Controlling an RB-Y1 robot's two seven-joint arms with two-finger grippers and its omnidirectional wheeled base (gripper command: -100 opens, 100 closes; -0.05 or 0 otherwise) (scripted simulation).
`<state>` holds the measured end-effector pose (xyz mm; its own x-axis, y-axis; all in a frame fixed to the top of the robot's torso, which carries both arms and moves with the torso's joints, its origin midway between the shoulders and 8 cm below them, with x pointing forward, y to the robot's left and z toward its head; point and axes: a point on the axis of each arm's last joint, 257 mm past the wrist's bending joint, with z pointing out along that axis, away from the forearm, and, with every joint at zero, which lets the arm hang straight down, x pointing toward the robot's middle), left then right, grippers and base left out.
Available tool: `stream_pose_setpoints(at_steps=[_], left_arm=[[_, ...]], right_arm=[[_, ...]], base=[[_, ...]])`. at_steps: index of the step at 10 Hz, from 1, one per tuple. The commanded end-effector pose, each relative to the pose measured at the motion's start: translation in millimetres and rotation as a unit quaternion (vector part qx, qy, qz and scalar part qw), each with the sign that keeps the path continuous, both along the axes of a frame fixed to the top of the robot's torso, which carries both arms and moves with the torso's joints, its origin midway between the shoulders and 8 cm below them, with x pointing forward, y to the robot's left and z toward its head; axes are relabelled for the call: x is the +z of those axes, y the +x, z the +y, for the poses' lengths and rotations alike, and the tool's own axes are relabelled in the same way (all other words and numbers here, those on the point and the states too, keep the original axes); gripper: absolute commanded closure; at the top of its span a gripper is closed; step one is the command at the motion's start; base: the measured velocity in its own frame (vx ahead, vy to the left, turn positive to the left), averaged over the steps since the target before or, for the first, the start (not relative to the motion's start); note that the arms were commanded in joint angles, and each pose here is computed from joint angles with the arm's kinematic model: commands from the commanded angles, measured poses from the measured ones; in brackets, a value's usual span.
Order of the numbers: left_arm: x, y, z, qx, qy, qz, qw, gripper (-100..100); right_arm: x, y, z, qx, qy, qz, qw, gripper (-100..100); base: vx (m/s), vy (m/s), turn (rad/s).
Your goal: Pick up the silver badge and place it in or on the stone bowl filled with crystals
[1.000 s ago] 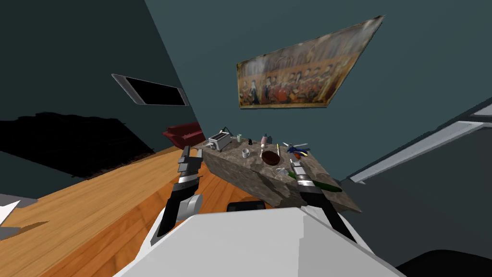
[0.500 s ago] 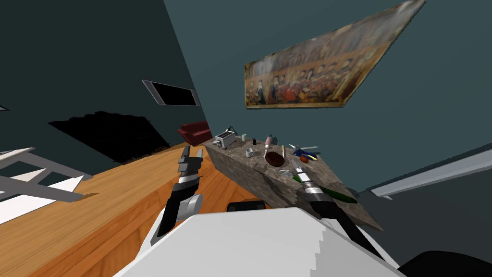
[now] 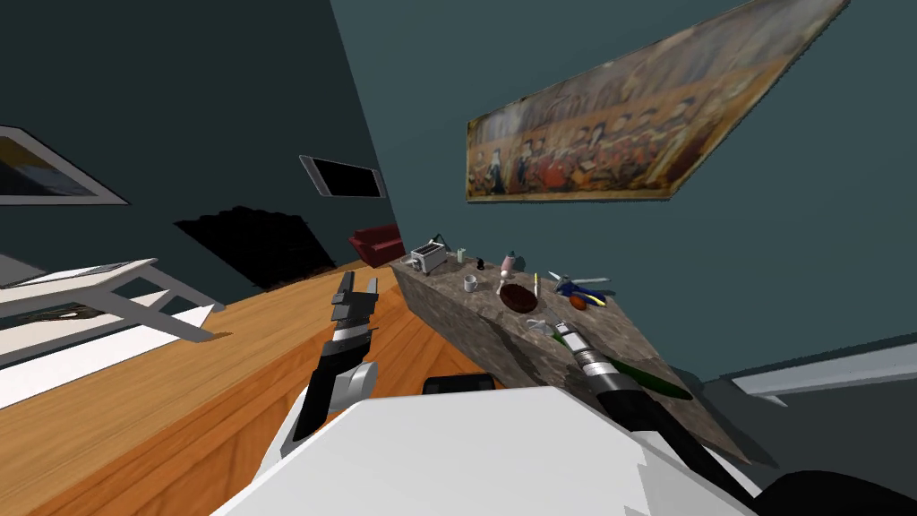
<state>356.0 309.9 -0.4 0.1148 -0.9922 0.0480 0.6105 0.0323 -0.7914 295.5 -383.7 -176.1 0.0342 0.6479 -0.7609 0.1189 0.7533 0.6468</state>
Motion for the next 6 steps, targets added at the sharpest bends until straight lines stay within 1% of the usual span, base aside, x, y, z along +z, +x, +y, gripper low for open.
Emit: stream_pose_setpoints(at_steps=[1,2,3,4,5,6], left_arm=[[0,0,0.0,0.0,0.0,0.0,1.0,0],[0,0,-0.1,0.0,0.0,0.0,1.0,0],[0,0,0.0,0.0,0.0,0.0,1.0,0],[0,0,0.0,0.0,0.0,0.0,1.0,0],[0,0,0.0,0.0,0.0,0.0,1.0,0],[0,0,0.0,0.0,0.0,0.0,1.0,0]], right_arm=[[-15,-14,-11,0.002,-0.026,0.038,0.9989,-100],[-20,-20,-12,0.002,-0.035,0.05,0.9981,-100],[-28,-28,-19,0.005,-0.053,0.077,0.9956,-100],[-34,-36,-21,0.006,-0.063,0.091,0.9939,-100],[-41,-43,-27,0.012,-0.079,0.118,0.9898,-100],[-47,-52,-29,0.012,-0.089,0.131,0.9873,-100]], base=[[-0.024,-0.02,0.29],[-0.02,-0.024,0.113],[-0.025,-0.021,0.234],[-0.022,-0.025,0.121],[-0.025,-0.03,0.205],[-0.019,-0.027,0.145]])
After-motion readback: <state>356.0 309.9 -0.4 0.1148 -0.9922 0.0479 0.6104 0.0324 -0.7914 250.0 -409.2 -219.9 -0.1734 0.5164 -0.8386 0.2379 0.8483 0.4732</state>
